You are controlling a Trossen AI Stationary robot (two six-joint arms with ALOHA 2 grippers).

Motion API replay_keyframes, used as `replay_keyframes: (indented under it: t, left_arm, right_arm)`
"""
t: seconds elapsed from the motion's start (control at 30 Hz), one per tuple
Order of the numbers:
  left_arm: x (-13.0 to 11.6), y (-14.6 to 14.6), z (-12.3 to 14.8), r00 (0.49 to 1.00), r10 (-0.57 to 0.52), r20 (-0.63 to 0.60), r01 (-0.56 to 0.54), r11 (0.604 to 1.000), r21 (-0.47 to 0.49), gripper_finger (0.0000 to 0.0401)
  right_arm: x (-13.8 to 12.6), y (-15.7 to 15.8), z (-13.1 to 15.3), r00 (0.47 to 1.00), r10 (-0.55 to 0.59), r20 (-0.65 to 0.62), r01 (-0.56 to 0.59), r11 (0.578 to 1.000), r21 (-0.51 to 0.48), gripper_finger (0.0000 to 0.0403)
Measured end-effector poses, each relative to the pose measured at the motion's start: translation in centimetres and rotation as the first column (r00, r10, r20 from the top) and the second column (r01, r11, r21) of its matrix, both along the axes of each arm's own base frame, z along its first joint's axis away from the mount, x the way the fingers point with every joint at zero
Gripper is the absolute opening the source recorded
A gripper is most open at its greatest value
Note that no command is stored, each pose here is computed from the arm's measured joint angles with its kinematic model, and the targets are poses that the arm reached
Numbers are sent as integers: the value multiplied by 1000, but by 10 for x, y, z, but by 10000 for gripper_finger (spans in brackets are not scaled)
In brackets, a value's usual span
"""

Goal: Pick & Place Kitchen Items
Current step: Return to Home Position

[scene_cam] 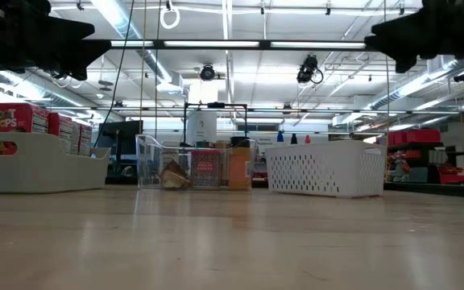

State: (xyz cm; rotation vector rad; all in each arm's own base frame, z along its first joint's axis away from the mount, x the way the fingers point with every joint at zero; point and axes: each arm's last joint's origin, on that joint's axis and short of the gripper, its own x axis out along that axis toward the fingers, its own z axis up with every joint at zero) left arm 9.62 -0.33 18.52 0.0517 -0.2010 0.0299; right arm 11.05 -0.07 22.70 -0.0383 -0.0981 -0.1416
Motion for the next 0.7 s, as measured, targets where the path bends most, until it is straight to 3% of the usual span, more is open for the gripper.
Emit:
replay_keyframes:
  t: [0.2, 0.47, 0.7]
  left_arm:
    - [0, 0, 0, 1000, 0, 0, 0, 1000, 0, 242]
    - [0, 0, 0, 1000, 1, 0, -1, 1000, 1, 242]
    - [0, 0, 0, 1000, 1, 0, -1, 1000, 1, 242]
  right_arm:
    - [-7, 2, -15, 998, 68, 9, -68, 998, 4, 160]
    - [-14, 1, -25, 997, 64, 34, -64, 998, -10, 160]
    - [-14, 1, -35, 997, 70, -21, -69, 997, 44, 160]
